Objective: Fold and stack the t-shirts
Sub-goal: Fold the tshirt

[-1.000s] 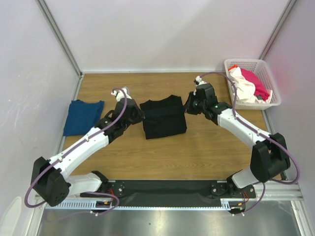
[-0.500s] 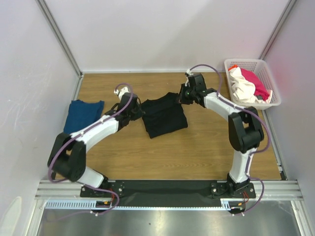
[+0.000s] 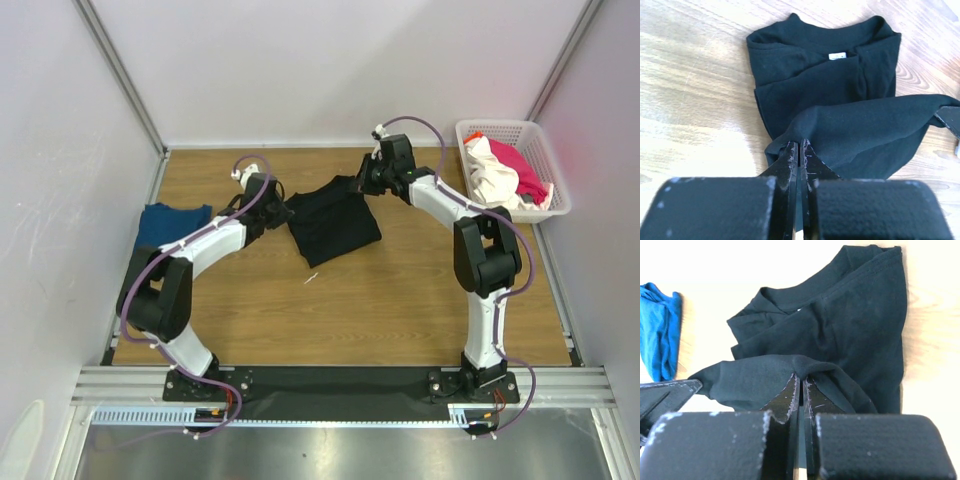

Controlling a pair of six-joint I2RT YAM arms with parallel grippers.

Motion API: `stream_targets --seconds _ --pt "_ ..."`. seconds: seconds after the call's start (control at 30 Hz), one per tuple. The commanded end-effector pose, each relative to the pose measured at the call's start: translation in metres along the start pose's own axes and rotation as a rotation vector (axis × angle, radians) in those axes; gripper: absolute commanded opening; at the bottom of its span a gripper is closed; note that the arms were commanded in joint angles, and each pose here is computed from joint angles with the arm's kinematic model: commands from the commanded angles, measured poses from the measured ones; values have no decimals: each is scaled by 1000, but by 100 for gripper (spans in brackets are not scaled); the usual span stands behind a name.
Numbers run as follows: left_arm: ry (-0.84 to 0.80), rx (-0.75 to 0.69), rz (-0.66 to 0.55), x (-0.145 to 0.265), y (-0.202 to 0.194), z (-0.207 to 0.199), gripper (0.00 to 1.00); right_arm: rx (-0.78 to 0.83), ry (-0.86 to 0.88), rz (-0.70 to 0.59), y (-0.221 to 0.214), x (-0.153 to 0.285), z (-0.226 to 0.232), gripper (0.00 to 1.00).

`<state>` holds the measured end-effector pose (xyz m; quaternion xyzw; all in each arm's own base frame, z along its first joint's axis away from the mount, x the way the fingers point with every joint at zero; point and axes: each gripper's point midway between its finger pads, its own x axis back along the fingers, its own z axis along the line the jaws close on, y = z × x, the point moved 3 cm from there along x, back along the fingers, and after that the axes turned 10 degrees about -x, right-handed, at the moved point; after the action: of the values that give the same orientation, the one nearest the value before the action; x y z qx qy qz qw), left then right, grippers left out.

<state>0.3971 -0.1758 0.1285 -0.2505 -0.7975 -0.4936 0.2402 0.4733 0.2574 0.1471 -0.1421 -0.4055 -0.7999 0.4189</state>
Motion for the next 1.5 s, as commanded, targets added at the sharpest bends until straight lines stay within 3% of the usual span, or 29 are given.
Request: stream_targets --seconds 0.0,0.37,0.87,0.93,0.97,1.0,1.07,1.1,1.2,1.27,1.4,1.47 --pt "-78 0 -59 3 23 -19 0 30 66 -43 17 5 18 0" --pt "-54 -9 -130 21 45 -17 0 50 40 -85 23 21 16 0" --pt "-37 -3 -67 -26 46 -16 0 142 88 -47 43 -27 16 0" --pt "3 -3 -53 -37 48 -11 1 140 84 -33 42 -35 12 16" --pt "9 5 -48 -40 49 -10 4 144 98 -45 48 -35 16 30" --pt "18 21 -59 -40 58 -8 14 146 108 -46 50 -35 18 56" --pt "24 30 -63 -39 63 -6 29 160 127 -63 61 -29 29 69" --pt "43 32 -82 -35 71 -3 55 167 133 -77 68 -22 34 72" --pt "36 -7 -145 -14 93 -7 83 189 124 -104 79 -5 45 82" --pt "38 -40 -189 7 107 -9 88 201 114 -113 82 11 51 84" --pt "-25 -103 -187 31 98 -14 93 168 4 -97 67 28 31 89" --pt "-108 -143 -152 41 81 -30 91 145 -43 -81 42 30 8 82"
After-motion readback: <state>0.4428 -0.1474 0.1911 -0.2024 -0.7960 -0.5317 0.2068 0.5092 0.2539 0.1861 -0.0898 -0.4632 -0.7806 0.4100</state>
